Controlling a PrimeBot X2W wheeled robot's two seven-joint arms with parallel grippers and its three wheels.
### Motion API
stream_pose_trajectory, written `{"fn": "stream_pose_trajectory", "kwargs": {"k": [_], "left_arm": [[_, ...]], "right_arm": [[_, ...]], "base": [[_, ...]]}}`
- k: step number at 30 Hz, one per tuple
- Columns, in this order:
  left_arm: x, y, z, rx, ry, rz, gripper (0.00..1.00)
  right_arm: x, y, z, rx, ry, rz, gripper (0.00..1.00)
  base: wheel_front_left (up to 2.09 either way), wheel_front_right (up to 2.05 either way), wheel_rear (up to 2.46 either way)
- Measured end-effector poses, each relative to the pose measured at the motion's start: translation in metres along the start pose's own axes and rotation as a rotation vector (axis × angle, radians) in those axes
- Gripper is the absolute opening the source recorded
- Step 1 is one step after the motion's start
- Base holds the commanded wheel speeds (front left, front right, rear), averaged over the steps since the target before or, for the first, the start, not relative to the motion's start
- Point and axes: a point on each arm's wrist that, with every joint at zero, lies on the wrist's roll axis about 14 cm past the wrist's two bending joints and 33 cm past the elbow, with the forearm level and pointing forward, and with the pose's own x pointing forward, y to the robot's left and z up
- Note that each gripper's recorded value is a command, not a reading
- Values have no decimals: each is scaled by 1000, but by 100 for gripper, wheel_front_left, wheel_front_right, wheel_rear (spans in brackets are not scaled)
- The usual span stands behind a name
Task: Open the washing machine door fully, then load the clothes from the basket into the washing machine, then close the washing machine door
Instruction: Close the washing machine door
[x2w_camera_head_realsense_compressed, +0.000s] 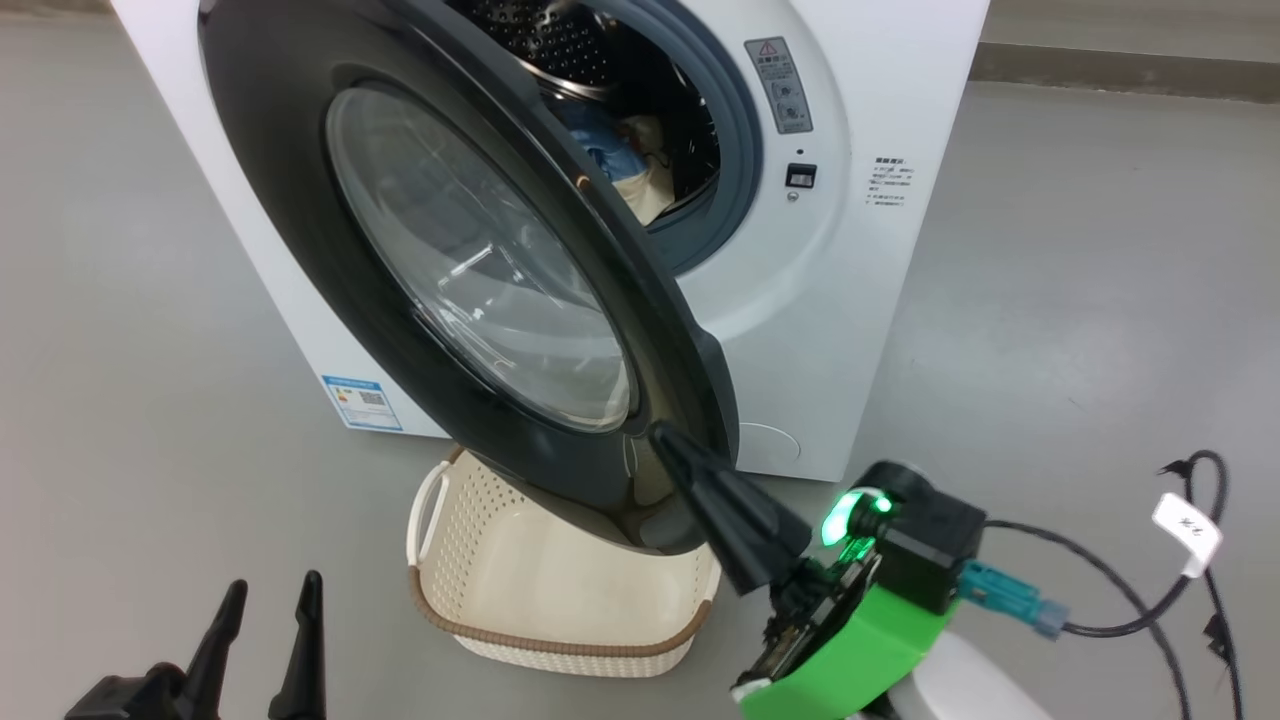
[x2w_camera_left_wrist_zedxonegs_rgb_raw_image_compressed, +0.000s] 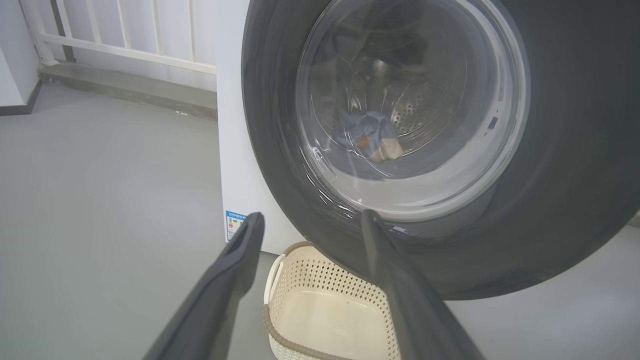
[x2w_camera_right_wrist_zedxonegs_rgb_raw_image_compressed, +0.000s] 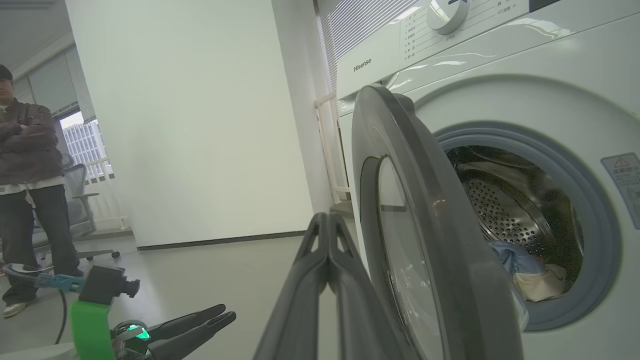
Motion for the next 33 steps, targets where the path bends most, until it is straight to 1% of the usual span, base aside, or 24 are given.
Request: {"fn": "stream_pose_trajectory", "kwargs": {"k": [5,8,16,23,26,33], "left_arm": [[-2,3,-2,0,7,12,100],[-3,4,-5,-2,14,19,100],[-3,7,-12,-2,41,36,100],[3,9,-13,-1,47,43,100],[7,10,-15,1,52,47,100],[11,13,-19,4,67,56,100]], "right_arm": [[-11,3,-45,65,129,-11,0],[-18,-1,-66,96,194,-33,0],[-39,-20,-117,120,354,-91,0],[-37,-42,-132,124,396,-128,0],[-36,-57,-136,121,402,-160,0],[-33,-76,-138,122,395,-196,0]], "base": [[0,0,0],[0,0,0],[0,0,0],[0,0,0],[0,0,0],[0,0,0]]}}
